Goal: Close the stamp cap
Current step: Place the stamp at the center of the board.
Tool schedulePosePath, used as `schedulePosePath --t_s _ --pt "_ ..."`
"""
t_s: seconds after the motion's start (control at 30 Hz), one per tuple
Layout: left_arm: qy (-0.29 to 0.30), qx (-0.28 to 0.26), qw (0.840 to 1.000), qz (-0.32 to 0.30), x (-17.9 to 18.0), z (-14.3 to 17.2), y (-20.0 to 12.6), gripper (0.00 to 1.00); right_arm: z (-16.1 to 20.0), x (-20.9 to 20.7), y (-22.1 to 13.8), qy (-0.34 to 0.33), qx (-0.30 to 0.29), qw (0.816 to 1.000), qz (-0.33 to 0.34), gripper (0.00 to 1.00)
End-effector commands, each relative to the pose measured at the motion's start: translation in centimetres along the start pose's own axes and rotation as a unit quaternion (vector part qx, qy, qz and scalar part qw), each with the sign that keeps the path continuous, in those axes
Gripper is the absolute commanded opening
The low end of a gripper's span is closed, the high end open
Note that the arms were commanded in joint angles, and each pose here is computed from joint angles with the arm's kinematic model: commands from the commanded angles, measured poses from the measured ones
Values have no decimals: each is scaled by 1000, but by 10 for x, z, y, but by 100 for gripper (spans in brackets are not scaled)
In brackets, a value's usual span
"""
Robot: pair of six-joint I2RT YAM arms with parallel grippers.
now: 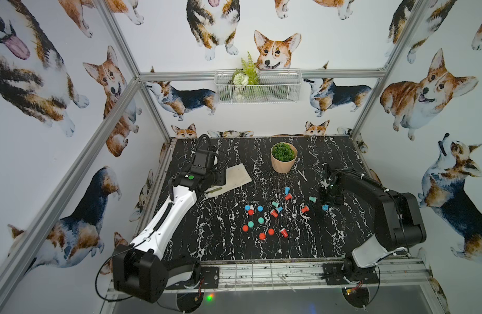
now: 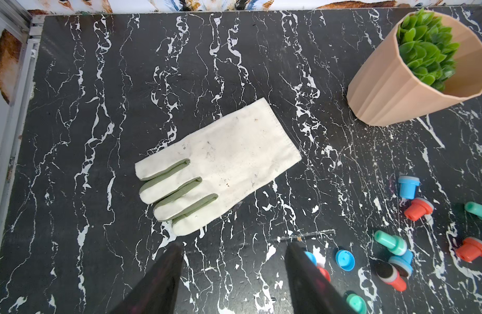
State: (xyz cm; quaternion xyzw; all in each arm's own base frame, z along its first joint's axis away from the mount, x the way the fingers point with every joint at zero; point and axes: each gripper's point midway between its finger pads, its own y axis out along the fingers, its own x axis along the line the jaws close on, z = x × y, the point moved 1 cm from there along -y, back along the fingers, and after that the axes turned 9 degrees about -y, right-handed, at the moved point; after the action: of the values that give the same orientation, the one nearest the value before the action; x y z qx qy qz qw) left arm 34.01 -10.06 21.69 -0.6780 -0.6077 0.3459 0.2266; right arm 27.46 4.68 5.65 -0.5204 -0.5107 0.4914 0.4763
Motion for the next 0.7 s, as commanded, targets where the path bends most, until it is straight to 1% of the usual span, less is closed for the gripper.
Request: schedulePosePath --t_s 0.0,0.13,0.33,0.47,0.6,0.67 --pt "4 -8 1000 -1 1 -4 -3 64 5 -6 -6 8 5 1000 21 43" --pt "4 -7 1000 0 0 -4 -2 64 4 1 -21 -2 -12 999 40 43" --pt "4 -8 1000 0 0 -4 -3 64 3 43 -32 3 -47 999 11 44" --pt "3 -8 1000 1 0 -4 -3 64 2 67 -32 21 -75 997 -3 49" --pt "3 -8 1000 2 0 -4 -3 64 2 71 -28 45 -92 995 7 59" --pt "2 -8 1000 4 -1 -4 -3 64 3 71 -21 56 -91 994 9 61"
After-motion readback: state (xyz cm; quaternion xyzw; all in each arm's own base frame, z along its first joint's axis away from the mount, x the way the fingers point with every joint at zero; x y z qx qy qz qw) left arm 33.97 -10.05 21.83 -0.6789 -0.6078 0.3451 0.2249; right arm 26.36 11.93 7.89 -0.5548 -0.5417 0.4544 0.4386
